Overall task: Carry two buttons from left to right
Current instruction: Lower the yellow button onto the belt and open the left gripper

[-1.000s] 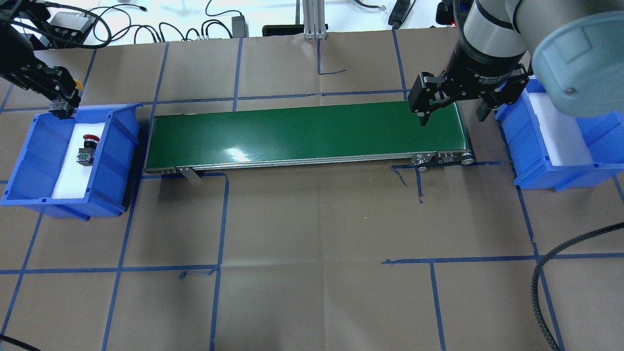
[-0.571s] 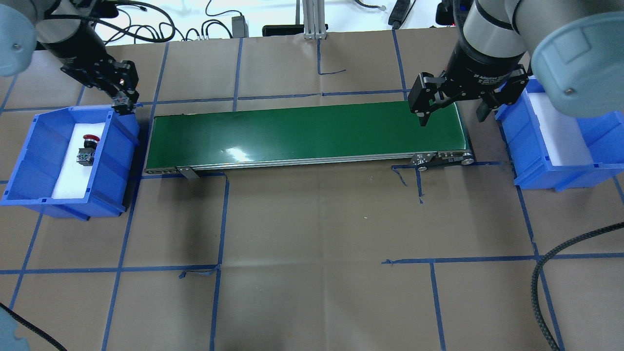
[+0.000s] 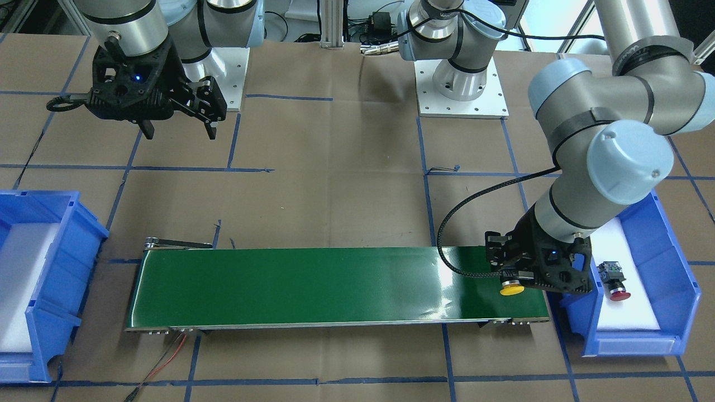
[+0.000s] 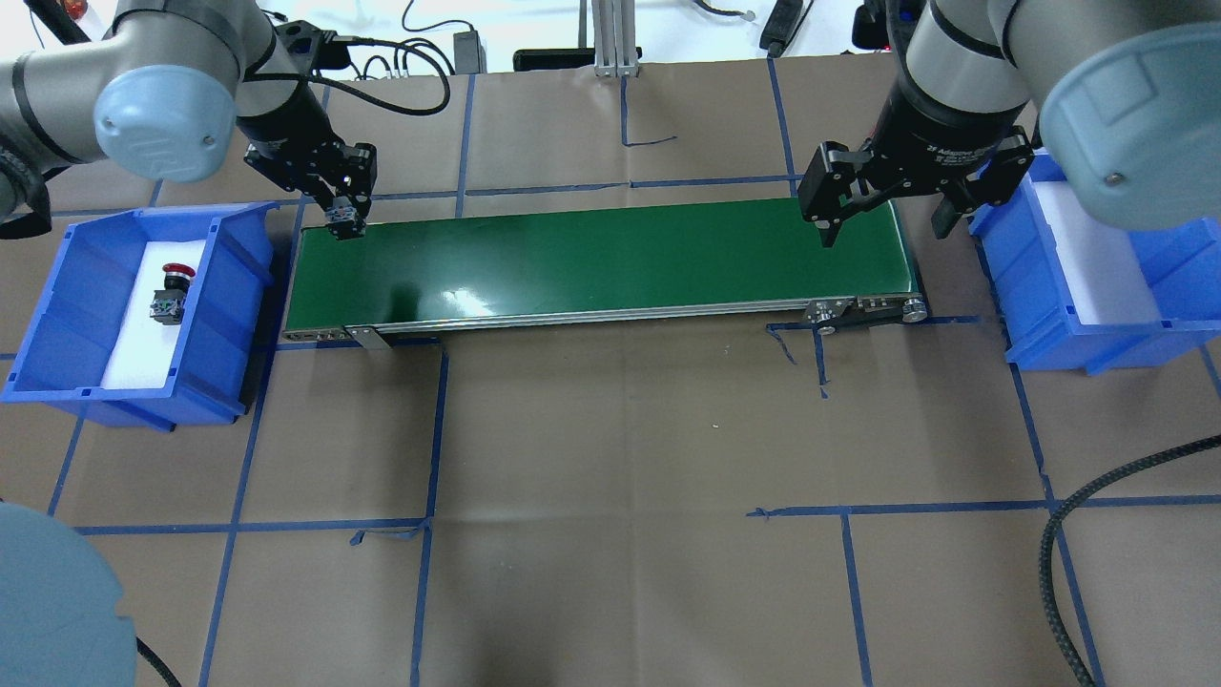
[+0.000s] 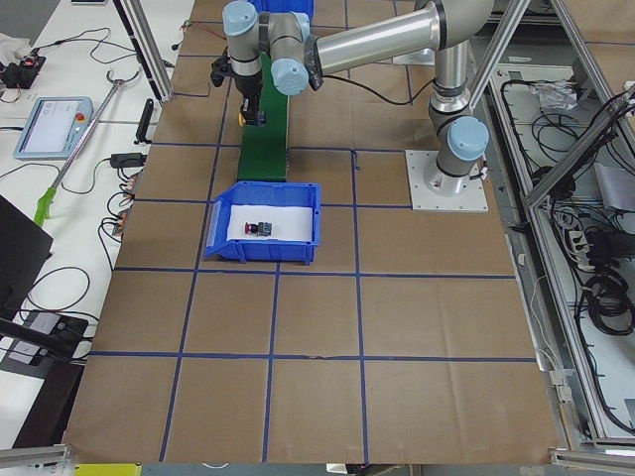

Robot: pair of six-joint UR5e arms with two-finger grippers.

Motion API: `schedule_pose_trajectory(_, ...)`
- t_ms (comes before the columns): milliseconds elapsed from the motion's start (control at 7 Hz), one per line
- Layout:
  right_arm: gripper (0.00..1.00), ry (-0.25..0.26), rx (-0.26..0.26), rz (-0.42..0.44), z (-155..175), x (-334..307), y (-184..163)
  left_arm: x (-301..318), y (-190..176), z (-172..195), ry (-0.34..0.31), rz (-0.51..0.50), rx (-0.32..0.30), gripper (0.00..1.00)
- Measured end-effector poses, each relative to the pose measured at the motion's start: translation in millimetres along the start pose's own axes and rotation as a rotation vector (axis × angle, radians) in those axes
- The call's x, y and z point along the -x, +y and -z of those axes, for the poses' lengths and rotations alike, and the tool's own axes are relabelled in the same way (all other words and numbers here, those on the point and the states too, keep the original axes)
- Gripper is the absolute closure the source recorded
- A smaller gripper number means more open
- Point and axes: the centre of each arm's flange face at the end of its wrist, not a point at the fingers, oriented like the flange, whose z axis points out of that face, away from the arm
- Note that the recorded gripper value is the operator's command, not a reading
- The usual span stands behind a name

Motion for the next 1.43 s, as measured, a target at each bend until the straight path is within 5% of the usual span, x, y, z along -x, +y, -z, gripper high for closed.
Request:
schedule_pose_trajectory(286, 0.00, -0.001, 0.000, 0.000, 0, 0, 0, -11, 0, -46, -0.003, -0.014, -0.006, 0.93)
schedule_pose_trajectory(429, 0.00, -0.001, 0.000, 0.000, 0, 0, 0, -14, 3, -63, -0.009, -0.018, -0.023, 0.68)
schedule_pose_trajectory(571, 0.00, -0.001, 0.000, 0.000, 0, 0, 0, -16, 8, -69, -0.012, -0.019, -0.032, 0.10)
schedule_pose_trajectory(714, 0.00, -0.001, -0.001, 0.000, 0, 0, 0, -18, 11, -73, -0.012, -0.016, -0.032, 0.01)
schedule_pose_trajectory(1000, 0.00, -0.001, -0.002, 0.000, 1, 0, 0, -20, 15, -68, -0.013, -0.010, -0.033, 0.00)
schedule_pose_trajectory(1429, 0.00, -0.002, -0.002, 0.000, 1, 0, 0, -19, 22, 21, -0.028, -0.009, -0.044, 0.00)
